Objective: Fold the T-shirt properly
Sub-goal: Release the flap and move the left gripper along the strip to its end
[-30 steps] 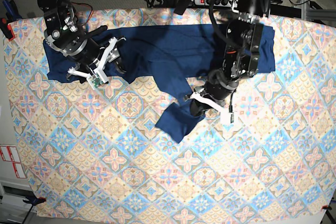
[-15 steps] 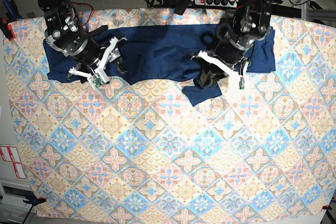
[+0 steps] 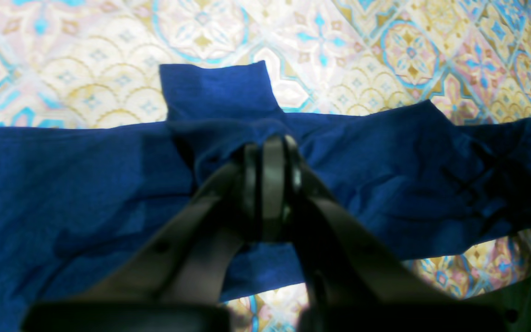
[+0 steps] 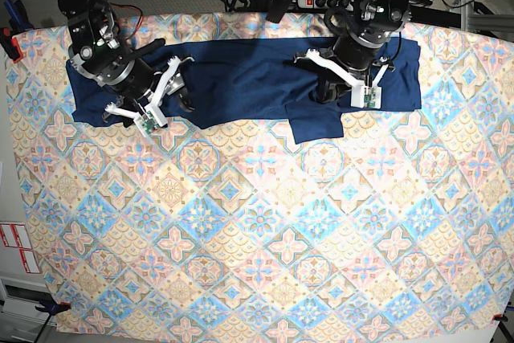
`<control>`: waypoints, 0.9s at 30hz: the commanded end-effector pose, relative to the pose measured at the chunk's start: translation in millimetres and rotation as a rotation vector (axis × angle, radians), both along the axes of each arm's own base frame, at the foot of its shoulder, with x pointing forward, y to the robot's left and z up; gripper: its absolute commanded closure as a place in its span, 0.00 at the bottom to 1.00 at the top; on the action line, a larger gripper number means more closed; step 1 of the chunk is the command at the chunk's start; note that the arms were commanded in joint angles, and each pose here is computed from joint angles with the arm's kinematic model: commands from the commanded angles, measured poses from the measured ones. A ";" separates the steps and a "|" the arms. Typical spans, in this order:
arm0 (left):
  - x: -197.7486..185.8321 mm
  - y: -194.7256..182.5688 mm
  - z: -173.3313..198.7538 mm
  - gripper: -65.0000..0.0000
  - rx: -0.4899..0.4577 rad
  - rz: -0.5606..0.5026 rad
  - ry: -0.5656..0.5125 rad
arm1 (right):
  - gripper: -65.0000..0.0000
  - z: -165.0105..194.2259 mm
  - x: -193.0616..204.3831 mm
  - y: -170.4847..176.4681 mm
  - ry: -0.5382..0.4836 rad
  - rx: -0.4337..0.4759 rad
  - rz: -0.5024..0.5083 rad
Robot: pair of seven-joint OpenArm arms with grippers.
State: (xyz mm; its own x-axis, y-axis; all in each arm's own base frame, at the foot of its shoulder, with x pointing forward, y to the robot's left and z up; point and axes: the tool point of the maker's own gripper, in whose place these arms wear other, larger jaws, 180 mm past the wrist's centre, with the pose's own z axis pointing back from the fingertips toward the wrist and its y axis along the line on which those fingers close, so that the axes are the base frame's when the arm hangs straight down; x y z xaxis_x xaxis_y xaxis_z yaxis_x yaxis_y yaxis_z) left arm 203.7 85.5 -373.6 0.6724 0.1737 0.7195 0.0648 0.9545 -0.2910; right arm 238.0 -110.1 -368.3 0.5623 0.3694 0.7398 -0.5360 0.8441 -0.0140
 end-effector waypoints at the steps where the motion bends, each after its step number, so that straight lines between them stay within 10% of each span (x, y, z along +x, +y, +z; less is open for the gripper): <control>1: -4.4 -1.3 1.2 1.00 -0.002 -0.010 0.005 | 0.49 10.8 6.6 0.2 -0.041 0.012 0.003; 9: -35.8 -6.9 -24.8 0.80 0.008 -0.072 0.222 | 0.49 10.9 6.8 -0.3 -0.042 0.011 0.002; 19: -22.3 35.3 -21.3 0.36 0.057 0.037 0.197 | 0.49 11.7 7.8 -0.6 -0.045 0.012 0.001; 27: 42.2 52.4 -14.6 0.27 -0.049 0.156 0.120 | 0.49 11.2 8.0 -0.1 -0.043 0.011 0.003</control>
